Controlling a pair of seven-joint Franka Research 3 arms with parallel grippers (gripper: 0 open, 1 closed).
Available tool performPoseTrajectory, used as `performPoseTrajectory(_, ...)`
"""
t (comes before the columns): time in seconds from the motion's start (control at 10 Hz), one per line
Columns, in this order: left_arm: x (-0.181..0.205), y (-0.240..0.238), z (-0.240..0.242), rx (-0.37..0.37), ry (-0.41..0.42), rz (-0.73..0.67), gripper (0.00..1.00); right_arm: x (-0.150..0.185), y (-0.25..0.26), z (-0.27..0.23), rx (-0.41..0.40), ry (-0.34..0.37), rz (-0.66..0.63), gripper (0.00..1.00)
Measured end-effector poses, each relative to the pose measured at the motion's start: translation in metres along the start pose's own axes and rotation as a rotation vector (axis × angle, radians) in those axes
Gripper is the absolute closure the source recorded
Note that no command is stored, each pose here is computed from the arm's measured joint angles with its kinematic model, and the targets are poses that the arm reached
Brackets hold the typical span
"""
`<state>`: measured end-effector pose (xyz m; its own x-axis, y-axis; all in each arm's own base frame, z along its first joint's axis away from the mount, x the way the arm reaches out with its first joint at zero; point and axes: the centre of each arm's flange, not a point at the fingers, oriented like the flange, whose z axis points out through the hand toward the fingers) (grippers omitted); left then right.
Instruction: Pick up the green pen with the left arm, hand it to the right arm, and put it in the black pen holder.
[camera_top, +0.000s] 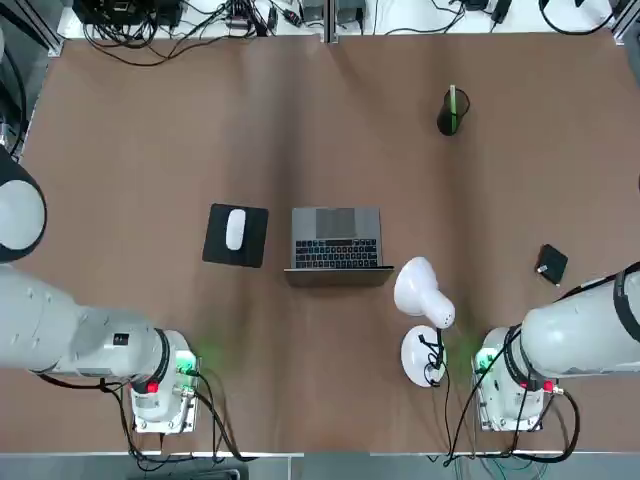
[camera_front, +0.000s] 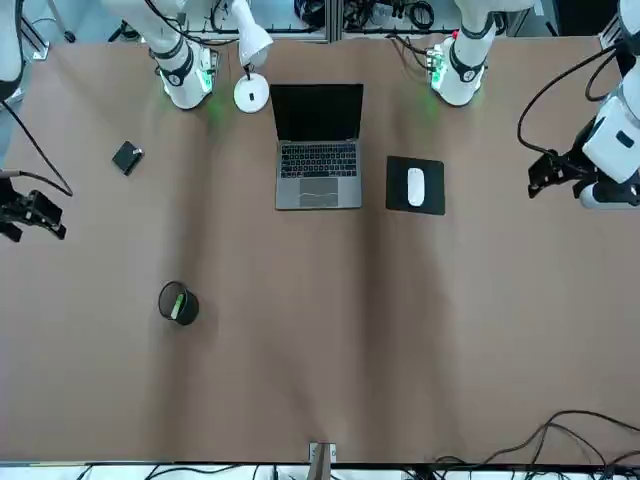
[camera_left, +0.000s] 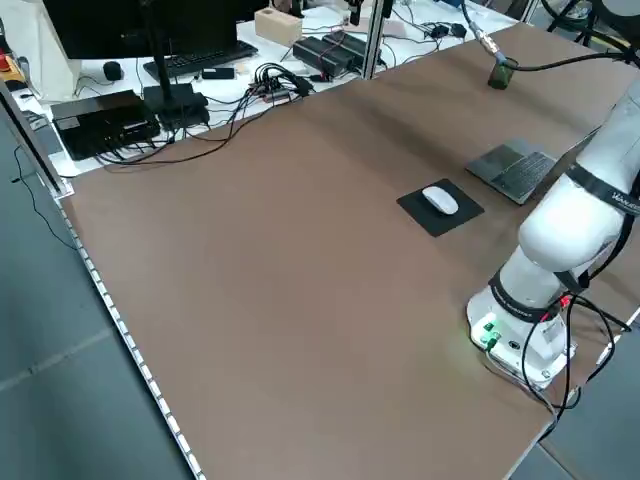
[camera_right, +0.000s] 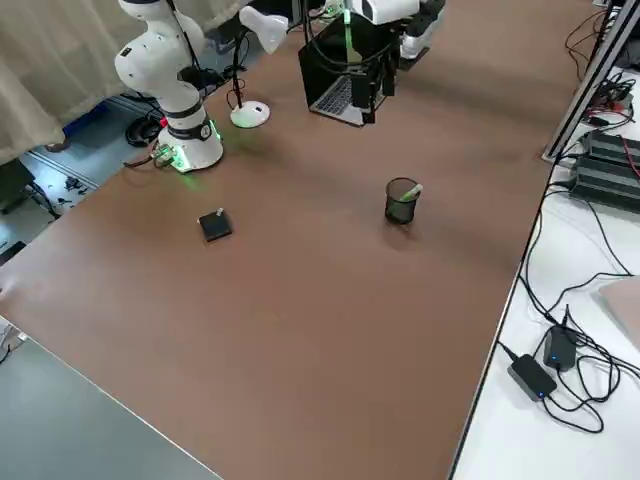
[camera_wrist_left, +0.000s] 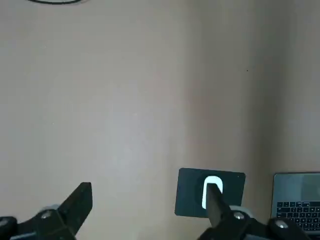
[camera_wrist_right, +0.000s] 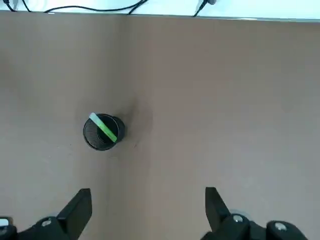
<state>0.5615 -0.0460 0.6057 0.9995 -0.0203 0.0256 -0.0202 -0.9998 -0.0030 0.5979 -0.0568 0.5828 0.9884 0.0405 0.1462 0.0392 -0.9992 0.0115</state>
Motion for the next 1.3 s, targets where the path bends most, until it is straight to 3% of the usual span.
performPoseTrajectory(0.3, 0.0, 0.0, -0.001, 0.0, 0.001, 0.0, 0.0, 0.002, -0.004, -0.003, -0.005, 0.017, -0.009, 0.0)
performPoseTrajectory(0.8, 0.0, 0.0, -0.001, 0.0, 0.001, 0.0, 0.0, -0.003, 0.006, -0.01, -0.012, 0.005, 0.133, 0.0)
performPoseTrajectory(1.3, 0.0, 0.001, -0.002, 0.0, 0.001, 0.0, 0.0, -0.005, 0.019, -0.016, -0.016, 0.013, 0.162, 0.0)
